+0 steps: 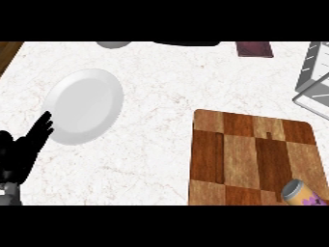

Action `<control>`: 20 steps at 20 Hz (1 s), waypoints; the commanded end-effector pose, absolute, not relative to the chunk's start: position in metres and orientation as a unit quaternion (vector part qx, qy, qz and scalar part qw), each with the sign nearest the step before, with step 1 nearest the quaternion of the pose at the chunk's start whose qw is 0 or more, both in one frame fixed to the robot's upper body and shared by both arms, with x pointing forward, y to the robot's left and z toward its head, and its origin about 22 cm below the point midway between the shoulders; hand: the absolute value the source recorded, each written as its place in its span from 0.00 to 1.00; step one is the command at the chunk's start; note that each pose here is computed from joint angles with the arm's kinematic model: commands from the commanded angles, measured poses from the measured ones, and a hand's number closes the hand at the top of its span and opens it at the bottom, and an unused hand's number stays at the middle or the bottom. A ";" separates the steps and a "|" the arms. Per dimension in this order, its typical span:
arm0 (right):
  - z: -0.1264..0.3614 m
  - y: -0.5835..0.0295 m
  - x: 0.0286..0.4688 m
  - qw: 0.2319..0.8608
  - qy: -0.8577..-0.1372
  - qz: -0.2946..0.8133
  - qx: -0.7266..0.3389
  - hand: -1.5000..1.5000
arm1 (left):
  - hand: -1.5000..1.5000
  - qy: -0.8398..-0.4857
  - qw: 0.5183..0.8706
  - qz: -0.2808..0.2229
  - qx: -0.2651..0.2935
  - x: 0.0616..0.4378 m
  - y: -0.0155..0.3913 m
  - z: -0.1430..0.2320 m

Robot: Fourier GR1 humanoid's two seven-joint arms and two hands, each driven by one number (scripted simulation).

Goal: Pick the sweet potato from the cutting board and place it in the tiered basket

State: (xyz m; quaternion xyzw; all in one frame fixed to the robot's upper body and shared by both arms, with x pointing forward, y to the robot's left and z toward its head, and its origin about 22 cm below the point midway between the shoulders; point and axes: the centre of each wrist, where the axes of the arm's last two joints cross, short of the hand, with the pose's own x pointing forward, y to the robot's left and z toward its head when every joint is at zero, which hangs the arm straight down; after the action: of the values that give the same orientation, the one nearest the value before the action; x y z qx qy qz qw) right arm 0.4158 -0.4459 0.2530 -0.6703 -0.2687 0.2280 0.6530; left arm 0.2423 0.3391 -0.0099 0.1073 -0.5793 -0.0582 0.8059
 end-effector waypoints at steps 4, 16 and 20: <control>0.294 -0.448 0.411 0.603 -0.375 0.124 -0.693 0.00 | 0.50 -0.580 0.806 -0.047 0.111 0.246 0.356 -0.006; 0.335 -0.504 0.362 0.649 -0.471 -0.146 -0.579 0.00 | 0.50 -0.558 0.818 -0.036 0.133 0.223 0.350 -0.025; 0.328 -0.533 0.336 0.628 -0.528 -0.191 -0.538 0.00 | 0.50 -0.558 0.818 -0.023 0.140 0.219 0.365 -0.023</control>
State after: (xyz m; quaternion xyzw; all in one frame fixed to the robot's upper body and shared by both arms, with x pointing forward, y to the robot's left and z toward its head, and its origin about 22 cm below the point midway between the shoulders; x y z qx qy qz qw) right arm 0.3583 -0.5098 0.3305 -0.5779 -0.4806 -0.1390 0.6448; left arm 0.2241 0.3599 -0.0190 0.1293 -0.5622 -0.0308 0.8162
